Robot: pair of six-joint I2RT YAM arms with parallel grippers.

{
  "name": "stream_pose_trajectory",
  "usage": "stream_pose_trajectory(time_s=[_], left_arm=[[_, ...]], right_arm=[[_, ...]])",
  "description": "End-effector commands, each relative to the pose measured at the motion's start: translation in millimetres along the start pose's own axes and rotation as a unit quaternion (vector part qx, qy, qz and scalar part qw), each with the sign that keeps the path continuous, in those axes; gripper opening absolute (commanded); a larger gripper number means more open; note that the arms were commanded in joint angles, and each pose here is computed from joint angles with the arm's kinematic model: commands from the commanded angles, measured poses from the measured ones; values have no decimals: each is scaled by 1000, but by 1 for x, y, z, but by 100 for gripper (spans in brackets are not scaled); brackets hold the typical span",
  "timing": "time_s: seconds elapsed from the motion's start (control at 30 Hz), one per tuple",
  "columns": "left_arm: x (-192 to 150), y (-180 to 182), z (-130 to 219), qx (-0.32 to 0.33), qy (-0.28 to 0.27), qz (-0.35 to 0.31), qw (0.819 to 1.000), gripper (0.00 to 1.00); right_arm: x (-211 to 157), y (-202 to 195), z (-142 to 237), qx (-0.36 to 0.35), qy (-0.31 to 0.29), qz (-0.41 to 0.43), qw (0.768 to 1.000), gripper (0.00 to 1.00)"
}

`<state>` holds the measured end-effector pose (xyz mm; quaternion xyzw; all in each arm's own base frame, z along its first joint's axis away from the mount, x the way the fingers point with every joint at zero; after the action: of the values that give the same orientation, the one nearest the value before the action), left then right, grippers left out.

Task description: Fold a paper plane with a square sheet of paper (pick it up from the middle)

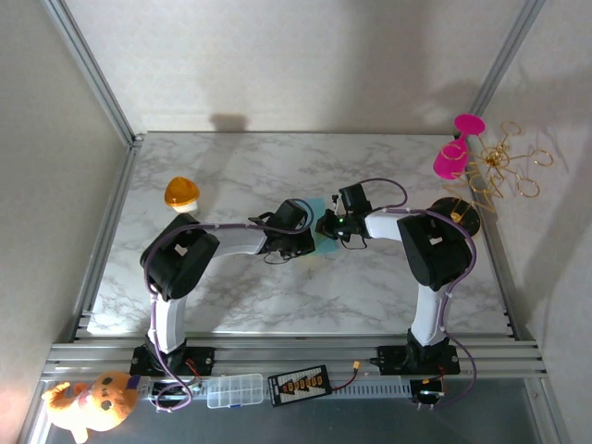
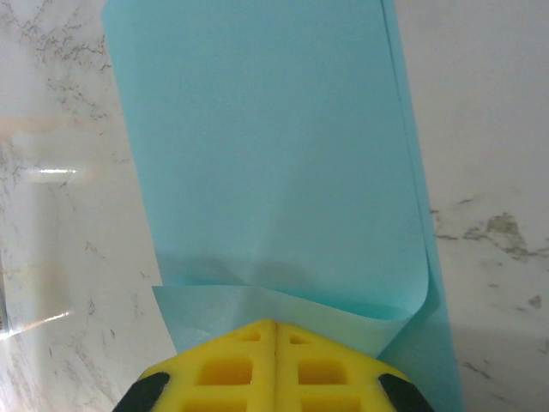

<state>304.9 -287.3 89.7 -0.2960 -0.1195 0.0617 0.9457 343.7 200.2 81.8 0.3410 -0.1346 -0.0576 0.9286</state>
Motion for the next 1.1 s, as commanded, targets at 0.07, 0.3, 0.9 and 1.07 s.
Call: stream_pose_trajectory(time_s=[0.07,0.3,0.9,1.07], left_arm=[[-10,17,-8,29,13,15,999,8],[-6,2,1,-6,9,16,1000,9],[14,-5,2,21,-29,3,999,10],[6,1,-4,21,-9,11,1000,9]], right_arm=[[-28,-47,-17,-113,53,-48,991,2],[-28,-47,-17,-113,53,-46,991,2],[-30,-48,-17,-114,57,-42,991,3],[-31,-48,-18,-114,58,-42,991,2]])
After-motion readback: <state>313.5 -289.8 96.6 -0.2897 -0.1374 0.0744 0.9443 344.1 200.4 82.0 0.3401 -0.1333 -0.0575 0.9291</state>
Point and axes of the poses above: each hand's point on the last joint's axis, 136 mm out from that joint toward the fingers, its own z axis back along the fingers, its own y axis along the line the jaws close on, x = y × z, the point moved 9 cm from there along z, back along the fingers, and after that the axes turned 1 degree about -z, right-handed, at the moved point
